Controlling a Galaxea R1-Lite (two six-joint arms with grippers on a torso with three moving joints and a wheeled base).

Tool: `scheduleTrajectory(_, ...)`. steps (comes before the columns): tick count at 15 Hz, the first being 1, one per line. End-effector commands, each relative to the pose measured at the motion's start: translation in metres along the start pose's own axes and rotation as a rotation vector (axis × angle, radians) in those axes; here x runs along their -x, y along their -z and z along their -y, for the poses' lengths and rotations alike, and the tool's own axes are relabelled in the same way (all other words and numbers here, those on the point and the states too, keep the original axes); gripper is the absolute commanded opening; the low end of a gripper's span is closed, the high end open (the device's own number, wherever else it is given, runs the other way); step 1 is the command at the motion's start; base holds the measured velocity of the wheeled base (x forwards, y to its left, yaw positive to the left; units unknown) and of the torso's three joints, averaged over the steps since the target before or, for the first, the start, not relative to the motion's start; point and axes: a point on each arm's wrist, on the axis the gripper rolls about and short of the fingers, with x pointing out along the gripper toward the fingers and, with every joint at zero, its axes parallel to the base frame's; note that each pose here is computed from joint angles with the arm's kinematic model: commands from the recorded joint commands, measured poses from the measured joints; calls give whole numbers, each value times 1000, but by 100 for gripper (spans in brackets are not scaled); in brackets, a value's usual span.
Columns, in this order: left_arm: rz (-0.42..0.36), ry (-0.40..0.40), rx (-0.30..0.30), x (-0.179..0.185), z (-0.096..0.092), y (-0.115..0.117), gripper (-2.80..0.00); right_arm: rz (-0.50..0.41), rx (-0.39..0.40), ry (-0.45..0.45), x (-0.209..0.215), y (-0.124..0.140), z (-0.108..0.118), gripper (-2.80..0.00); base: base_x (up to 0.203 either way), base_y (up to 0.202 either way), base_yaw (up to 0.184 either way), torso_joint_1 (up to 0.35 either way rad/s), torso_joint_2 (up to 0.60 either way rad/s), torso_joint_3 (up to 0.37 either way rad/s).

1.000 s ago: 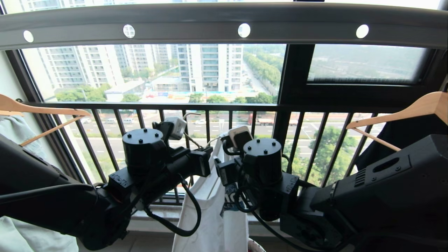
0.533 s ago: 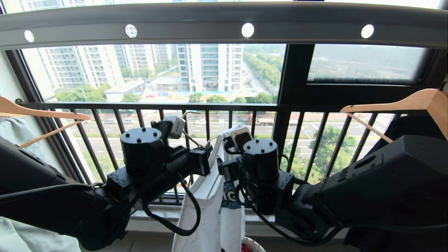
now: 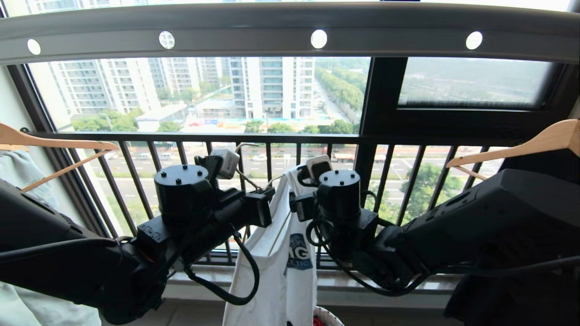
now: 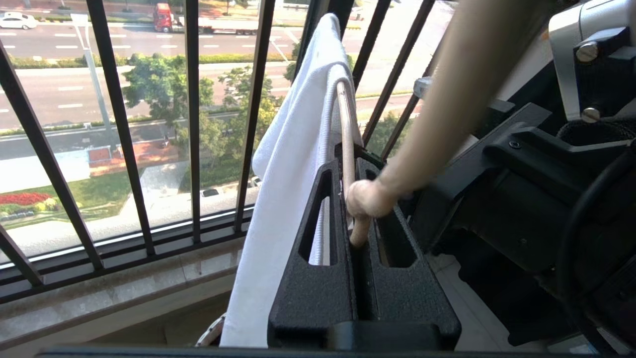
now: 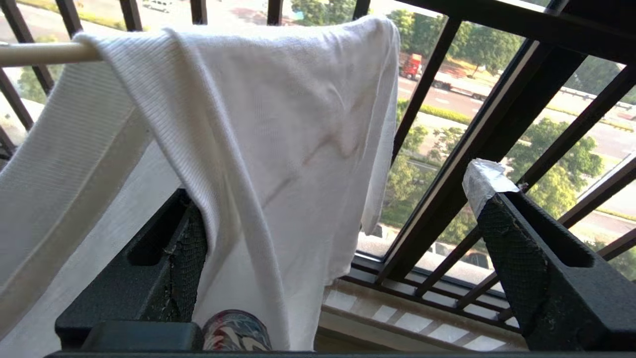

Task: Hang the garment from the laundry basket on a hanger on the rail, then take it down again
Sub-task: Take the clothes off the clothes rack

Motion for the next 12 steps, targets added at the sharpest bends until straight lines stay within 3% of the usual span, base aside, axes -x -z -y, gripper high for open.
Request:
scheduleTrajectory(1,-3,0,2,-1,-1,2,-280,12,-11,25,-6,-3,5,0,0,0,0,0,0,0)
scheduleTrajectory(5,-3,-1,2,-1,-1,2,-280,20,-18,50,-12,-6,13,0,0,0,0,0,0,0)
scheduleTrajectory(6,-3,-1,2,-1,-1,2,-280,21,-18,52,-12,-6,14,-280,0,0,0,0,0,0)
scheduleTrajectory(12,-14,-26,-4,-5,-3,8,-280,32,-26,57,-11,-12,17,-280,0,0,0,0,0,0)
